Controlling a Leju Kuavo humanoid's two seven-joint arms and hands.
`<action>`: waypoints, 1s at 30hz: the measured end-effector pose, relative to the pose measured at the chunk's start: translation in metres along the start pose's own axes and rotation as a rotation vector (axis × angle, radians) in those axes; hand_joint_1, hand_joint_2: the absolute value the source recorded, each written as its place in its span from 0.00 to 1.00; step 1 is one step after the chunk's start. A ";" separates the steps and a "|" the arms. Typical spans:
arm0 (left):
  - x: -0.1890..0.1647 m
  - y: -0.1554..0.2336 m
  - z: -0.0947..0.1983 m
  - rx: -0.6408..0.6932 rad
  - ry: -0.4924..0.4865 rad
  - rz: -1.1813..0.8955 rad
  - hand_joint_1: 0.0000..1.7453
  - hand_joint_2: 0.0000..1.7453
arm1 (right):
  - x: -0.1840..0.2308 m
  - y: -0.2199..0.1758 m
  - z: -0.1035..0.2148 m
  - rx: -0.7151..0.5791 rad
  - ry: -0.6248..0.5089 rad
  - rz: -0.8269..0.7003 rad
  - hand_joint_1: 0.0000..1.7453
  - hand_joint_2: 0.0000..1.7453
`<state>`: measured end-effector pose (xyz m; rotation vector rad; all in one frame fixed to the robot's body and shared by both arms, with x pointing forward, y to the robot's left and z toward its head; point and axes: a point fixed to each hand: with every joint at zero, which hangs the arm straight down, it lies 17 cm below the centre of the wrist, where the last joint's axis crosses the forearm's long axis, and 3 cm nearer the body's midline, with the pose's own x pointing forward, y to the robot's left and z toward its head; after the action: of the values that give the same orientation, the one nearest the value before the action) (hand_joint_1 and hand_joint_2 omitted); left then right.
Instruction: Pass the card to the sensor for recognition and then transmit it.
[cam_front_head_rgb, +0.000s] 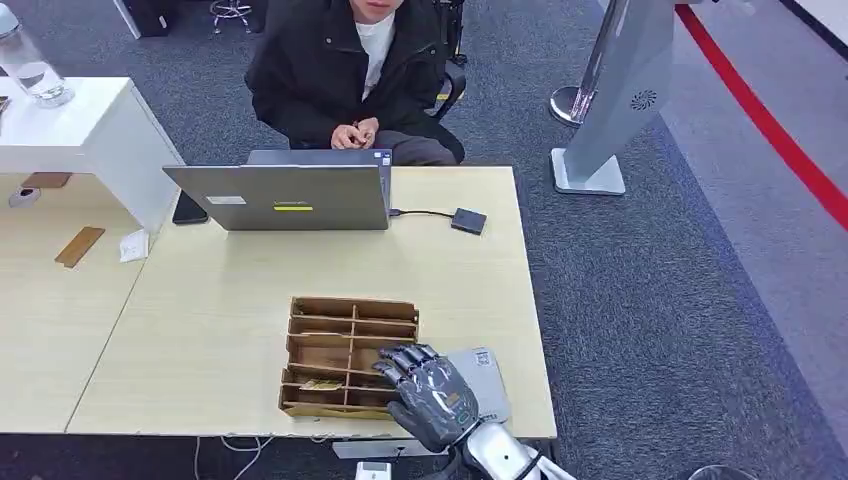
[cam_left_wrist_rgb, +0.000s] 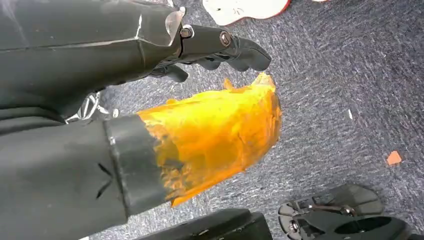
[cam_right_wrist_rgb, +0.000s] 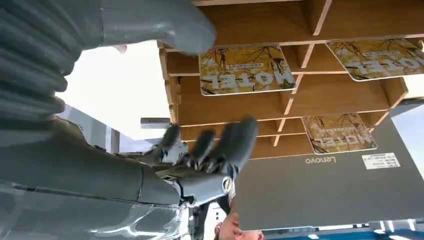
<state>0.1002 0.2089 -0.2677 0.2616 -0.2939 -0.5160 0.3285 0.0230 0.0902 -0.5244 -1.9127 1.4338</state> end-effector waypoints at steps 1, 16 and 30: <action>0.000 0.000 0.000 0.000 0.000 0.000 0.00 0.00 | 0.000 0.000 0.000 0.000 -0.001 0.000 0.62 1.00; 0.001 -0.001 0.000 -0.001 -0.005 -0.005 0.00 0.00 | -0.001 0.001 0.001 0.004 0.005 -0.001 0.68 1.00; 0.003 -0.003 0.001 -0.005 -0.010 -0.006 0.00 0.00 | -0.001 0.004 0.002 0.021 0.007 -0.001 0.62 1.00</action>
<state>0.1009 0.2045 -0.2671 0.2549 -0.3015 -0.5243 0.3274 0.0220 0.0852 -0.5173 -1.8905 1.4480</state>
